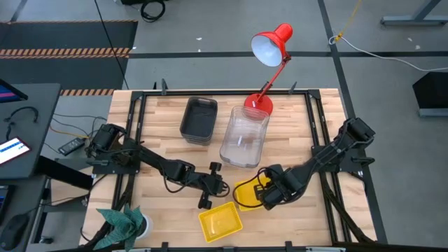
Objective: Stack baskets by color
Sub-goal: Stack the right yellow bin on the top yellow bin, then stack the left yellow bin on the right yellow bin
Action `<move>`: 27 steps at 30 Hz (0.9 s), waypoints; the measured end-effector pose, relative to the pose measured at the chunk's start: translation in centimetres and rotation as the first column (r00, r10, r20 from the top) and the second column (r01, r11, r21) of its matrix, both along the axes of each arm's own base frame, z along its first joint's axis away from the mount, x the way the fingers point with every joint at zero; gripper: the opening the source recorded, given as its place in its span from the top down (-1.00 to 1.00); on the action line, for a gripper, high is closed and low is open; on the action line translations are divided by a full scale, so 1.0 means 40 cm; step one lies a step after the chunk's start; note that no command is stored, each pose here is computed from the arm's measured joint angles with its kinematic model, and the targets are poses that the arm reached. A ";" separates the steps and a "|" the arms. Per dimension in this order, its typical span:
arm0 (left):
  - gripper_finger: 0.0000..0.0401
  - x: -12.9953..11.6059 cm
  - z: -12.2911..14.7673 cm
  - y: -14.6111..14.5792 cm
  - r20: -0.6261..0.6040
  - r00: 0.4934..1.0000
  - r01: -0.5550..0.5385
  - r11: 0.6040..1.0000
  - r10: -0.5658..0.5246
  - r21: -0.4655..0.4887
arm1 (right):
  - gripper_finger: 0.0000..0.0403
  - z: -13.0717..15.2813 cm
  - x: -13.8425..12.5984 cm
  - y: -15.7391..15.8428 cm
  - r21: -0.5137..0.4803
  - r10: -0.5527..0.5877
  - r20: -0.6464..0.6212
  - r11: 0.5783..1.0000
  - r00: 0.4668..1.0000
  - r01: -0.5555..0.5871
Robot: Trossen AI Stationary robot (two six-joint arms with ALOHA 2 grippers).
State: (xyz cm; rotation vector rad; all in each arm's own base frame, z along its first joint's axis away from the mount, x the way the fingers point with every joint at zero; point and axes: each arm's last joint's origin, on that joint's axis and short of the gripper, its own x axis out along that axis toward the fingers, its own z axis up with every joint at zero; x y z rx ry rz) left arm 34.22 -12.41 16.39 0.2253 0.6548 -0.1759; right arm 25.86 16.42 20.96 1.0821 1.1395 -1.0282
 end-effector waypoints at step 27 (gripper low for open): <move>0.64 -0.077 0.083 -0.026 -0.130 0.984 0.093 0.972 -0.123 -0.216 | 0.37 0.076 -0.021 -0.015 -0.135 0.203 0.170 0.974 0.964 -0.181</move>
